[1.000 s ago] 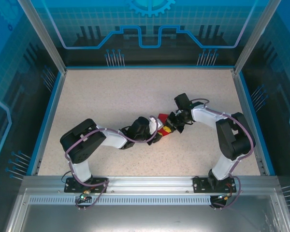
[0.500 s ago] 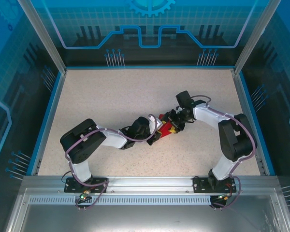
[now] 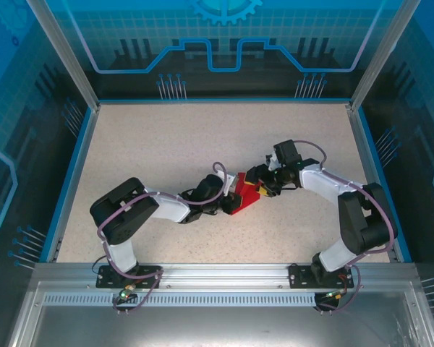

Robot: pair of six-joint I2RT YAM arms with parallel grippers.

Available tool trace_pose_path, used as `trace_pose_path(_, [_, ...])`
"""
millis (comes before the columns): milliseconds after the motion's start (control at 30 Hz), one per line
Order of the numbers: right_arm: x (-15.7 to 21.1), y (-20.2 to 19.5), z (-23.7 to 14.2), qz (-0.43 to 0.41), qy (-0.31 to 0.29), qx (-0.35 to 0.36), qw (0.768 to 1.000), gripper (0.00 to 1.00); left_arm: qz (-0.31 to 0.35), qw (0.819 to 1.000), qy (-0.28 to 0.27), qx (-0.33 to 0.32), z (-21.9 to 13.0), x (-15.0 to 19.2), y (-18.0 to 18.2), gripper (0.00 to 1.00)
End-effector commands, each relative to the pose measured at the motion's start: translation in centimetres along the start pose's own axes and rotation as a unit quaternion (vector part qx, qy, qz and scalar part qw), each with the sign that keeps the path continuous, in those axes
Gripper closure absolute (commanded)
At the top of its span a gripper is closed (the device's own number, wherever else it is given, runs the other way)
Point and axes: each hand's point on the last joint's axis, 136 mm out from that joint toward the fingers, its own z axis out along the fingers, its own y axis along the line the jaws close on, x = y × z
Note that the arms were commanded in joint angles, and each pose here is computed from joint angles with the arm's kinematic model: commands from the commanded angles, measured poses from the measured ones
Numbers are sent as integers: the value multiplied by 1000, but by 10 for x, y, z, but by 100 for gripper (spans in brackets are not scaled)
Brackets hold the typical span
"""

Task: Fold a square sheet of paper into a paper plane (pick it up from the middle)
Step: Fourth fold the wing at the center of the table.

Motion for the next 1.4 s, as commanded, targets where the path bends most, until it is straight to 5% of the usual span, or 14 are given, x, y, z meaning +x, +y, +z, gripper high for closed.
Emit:
trace_pose_path(0, [1, 0, 0, -42, -1, -23, 999, 41, -64, 998, 3, 19, -2, 8, -3, 88])
trace_pose_path(400, [5, -13, 19, -63, 21, -23, 998, 54, -100, 995, 2, 16, -1, 15, 2, 89])
trace_pose_path(1367, [2, -31, 50, -83, 56, -13, 995, 52, -154, 987, 30, 34, 5, 10, 8, 89])
